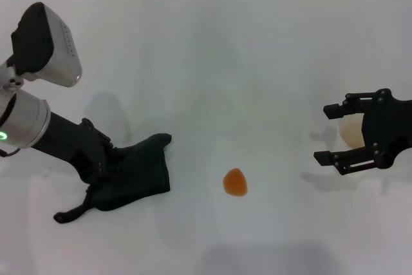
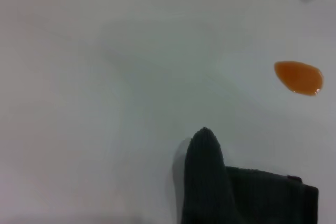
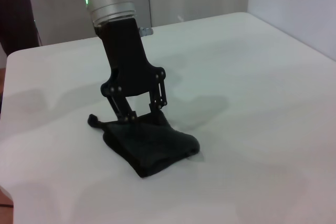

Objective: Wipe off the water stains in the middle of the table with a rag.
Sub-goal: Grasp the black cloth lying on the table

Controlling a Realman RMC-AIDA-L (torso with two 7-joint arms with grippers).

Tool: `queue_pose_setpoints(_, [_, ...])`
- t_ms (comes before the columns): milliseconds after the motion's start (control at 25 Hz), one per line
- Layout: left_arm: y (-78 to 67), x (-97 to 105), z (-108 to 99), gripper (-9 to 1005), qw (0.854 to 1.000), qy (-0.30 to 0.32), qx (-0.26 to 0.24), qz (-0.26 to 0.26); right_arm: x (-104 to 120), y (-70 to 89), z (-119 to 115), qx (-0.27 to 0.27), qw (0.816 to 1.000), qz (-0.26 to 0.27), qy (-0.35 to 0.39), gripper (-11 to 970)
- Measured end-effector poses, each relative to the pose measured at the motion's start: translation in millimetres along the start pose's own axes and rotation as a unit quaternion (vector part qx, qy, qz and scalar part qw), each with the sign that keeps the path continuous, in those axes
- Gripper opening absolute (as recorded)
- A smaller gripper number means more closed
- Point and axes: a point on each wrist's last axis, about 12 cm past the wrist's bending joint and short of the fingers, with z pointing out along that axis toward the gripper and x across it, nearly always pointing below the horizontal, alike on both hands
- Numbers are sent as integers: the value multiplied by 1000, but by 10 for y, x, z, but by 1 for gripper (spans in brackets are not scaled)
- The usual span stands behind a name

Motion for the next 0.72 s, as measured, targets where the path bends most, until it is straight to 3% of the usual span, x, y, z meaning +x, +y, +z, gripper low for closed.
queue_pose_setpoints(160, [0, -28, 26, 345, 1000, 0, -4, 5, 0, 0, -1, 0, 1000, 0, 0, 843])
queue_pose_setpoints(720, [-23, -107, 105, 275, 1000, 2, -6, 20, -16, 7, -11, 0, 1000, 0, 0, 844])
